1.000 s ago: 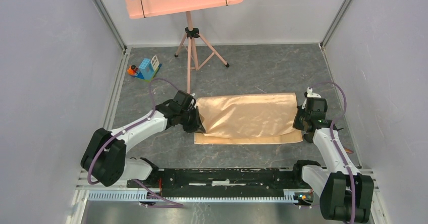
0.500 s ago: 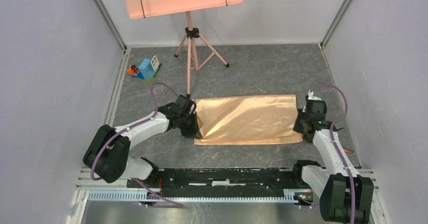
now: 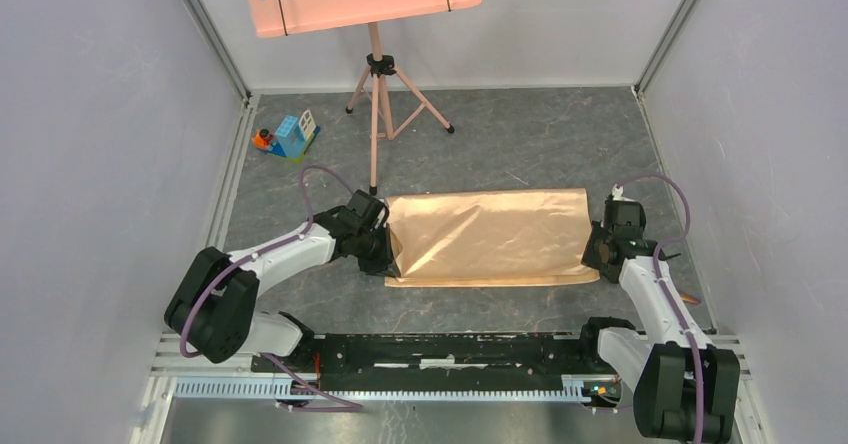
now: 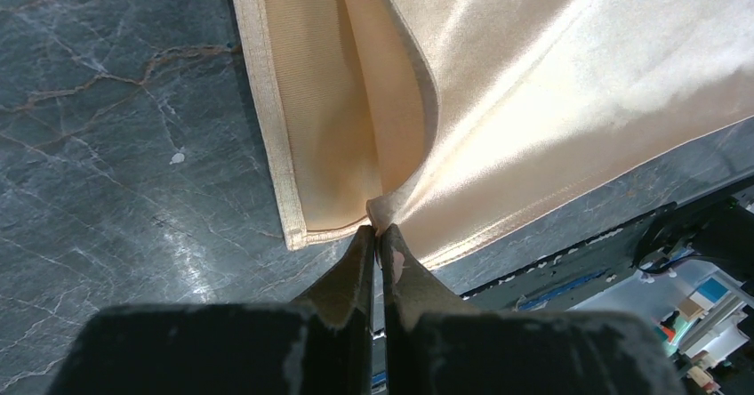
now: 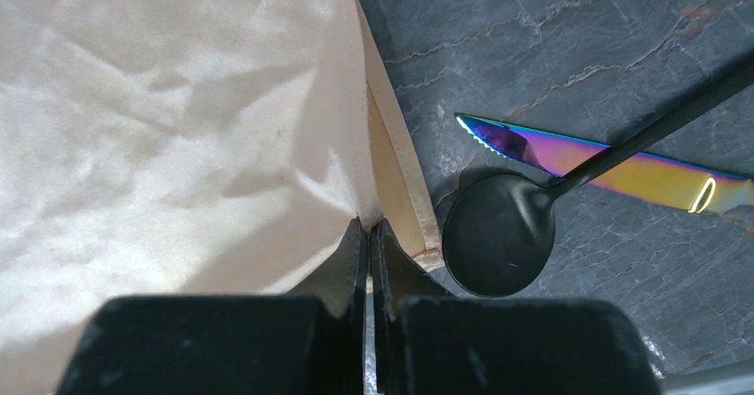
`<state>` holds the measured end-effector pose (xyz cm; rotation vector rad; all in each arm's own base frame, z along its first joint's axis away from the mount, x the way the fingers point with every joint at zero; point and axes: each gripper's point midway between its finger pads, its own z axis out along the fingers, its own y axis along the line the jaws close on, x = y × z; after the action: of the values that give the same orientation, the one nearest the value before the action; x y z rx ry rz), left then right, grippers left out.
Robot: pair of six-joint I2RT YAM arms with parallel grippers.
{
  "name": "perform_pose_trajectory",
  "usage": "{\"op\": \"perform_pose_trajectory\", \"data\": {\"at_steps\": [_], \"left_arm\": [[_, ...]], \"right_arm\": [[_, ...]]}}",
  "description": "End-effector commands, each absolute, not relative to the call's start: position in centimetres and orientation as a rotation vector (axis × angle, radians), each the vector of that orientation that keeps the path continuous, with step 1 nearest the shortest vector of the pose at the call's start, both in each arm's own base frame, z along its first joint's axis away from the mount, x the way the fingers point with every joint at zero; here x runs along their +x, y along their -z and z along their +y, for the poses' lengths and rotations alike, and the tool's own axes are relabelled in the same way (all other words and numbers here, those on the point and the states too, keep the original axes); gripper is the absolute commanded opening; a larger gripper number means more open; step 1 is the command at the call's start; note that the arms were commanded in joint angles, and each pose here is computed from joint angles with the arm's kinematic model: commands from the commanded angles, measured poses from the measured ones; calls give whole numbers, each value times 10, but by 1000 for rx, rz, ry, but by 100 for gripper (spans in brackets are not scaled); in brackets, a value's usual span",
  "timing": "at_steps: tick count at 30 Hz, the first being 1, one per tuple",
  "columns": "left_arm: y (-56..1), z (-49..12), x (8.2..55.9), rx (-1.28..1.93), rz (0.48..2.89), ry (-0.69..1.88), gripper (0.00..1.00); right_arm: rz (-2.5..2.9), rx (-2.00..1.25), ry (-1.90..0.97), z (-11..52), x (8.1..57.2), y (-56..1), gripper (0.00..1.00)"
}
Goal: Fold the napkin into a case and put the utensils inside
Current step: Fold and flatten the napkin at the center of the board.
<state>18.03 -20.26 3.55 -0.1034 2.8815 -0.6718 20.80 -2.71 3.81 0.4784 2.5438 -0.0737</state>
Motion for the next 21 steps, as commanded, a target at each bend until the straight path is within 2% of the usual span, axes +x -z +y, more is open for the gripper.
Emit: {"op": "perform_pose_trajectory", "data": {"at_steps": [1, 9, 12, 15, 18, 21], "left_arm": [[-29, -203, 182, -146, 2877, 664, 2], [-29, -203, 182, -145, 2874, 658, 2], [-35, -202, 183, -134, 2850, 663, 10], [-51, -189, 187, -137, 2785, 585, 24], [-76, -171, 192, -180, 2681, 509, 43], [-97, -163, 192, -199, 2613, 510, 57]], "right_arm": [[2521, 505, 113, -34, 214, -33, 0], [2526, 508, 122, -35, 213, -29, 0], [2513, 508, 119, -35, 214, -34, 1], [2487, 521, 154, -41, 215, -51, 24], [2421, 535, 211, -50, 213, -76, 49], [2357, 484, 180, -47, 218, -103, 62]]}}
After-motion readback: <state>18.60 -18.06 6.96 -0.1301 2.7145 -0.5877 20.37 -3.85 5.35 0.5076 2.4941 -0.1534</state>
